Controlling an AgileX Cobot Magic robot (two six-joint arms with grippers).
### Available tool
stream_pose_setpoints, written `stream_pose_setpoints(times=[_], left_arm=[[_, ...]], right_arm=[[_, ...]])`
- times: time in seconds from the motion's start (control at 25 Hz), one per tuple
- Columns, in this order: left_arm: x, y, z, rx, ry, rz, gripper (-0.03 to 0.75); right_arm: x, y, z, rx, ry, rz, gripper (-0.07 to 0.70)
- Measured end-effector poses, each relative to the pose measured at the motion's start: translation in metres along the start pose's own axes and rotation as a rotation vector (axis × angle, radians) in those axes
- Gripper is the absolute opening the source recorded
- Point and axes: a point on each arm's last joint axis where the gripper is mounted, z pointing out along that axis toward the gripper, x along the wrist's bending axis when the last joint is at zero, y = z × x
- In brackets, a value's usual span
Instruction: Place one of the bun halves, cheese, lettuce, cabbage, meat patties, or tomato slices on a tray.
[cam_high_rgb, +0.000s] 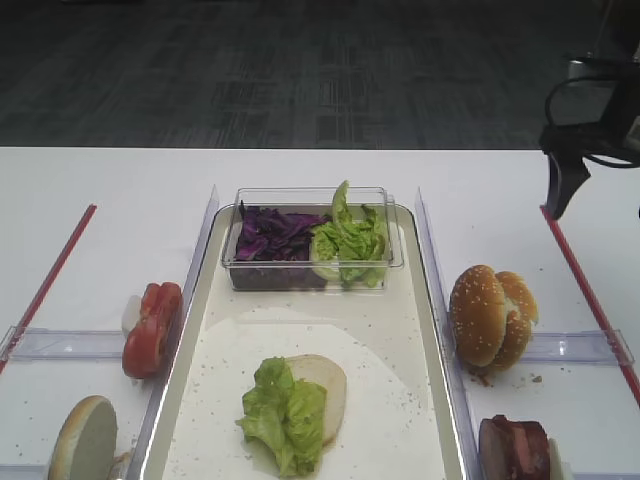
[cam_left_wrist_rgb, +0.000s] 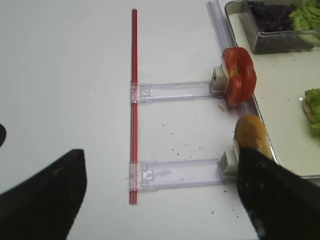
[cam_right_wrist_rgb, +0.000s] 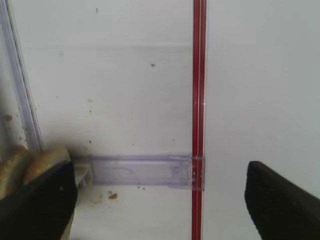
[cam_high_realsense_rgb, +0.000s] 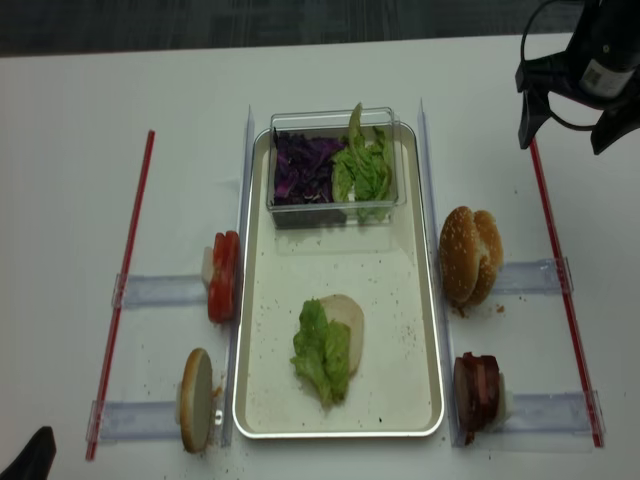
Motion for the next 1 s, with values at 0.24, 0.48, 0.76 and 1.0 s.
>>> stream_pose_setpoints(times=[0.24, 0.48, 0.76, 1.0], left_arm=[[0.000, 0.000, 0.000, 0.000, 0.000, 0.000, 0.565], [0.000, 0.000, 0.000, 0.000, 0.000, 0.000, 0.565], [0.000, 0.000, 0.000, 0.000, 0.000, 0.000, 0.565], [0.000, 0.000, 0.000, 0.000, 0.000, 0.000, 0.565]], right_arm=[[0.000, -0.048, -0.006, 0.044, -0.002, -0.001, 0.692], [0.000, -0.107, -0.011, 0.055, -0.003, -0.008, 0.692], [-0.001, -0.171, -0.014, -0.009, -0.007, -0.038, 0.692], [0.000, -0.216, -0.029, -0.134, -0.013, -0.064, 0.692]])
